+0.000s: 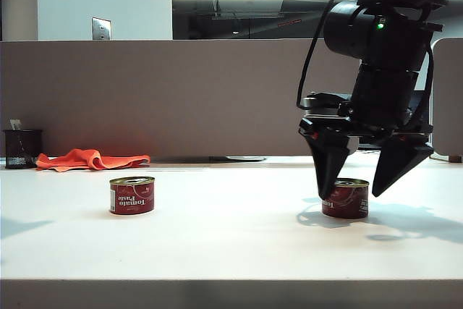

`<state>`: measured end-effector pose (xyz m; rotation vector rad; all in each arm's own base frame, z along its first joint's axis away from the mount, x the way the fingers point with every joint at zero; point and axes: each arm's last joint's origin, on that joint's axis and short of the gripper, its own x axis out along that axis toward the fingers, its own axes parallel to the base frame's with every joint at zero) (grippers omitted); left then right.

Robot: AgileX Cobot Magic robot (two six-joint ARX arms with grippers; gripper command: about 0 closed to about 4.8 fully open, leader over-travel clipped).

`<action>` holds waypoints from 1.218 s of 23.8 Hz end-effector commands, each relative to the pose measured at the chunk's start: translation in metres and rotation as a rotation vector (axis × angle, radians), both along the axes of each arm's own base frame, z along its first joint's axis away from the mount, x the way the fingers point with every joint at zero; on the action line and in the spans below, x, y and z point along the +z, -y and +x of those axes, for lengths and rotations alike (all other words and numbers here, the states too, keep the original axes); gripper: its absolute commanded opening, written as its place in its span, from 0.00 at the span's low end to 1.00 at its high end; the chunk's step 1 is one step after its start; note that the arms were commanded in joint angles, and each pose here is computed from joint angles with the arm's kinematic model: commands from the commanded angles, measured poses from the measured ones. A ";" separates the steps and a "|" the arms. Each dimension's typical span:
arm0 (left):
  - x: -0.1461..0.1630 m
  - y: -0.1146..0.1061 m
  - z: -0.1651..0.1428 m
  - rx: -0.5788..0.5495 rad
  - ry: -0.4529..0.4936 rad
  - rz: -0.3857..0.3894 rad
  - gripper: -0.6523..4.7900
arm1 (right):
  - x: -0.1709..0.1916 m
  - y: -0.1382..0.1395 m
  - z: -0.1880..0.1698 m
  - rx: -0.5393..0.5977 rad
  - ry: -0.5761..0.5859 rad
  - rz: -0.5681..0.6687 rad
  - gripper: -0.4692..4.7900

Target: Stack a can of tomatoes on the right onto the can of tomatoes on the left.

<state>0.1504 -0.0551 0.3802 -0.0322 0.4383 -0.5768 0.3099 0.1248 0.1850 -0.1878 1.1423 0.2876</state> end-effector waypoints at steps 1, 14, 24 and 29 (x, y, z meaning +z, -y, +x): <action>0.002 0.000 -0.001 0.003 0.015 0.005 0.11 | 0.003 -0.001 0.001 0.005 0.024 0.007 0.80; 0.005 -0.003 0.002 0.075 0.096 0.101 0.11 | 0.004 -0.002 0.002 0.009 0.038 0.013 0.64; 0.008 -0.003 0.003 0.077 0.147 0.112 0.11 | 0.095 -0.048 0.023 0.132 0.259 0.193 0.64; 0.008 -0.003 0.004 0.089 0.147 0.117 0.11 | 0.131 -0.103 0.017 0.253 0.374 0.234 0.64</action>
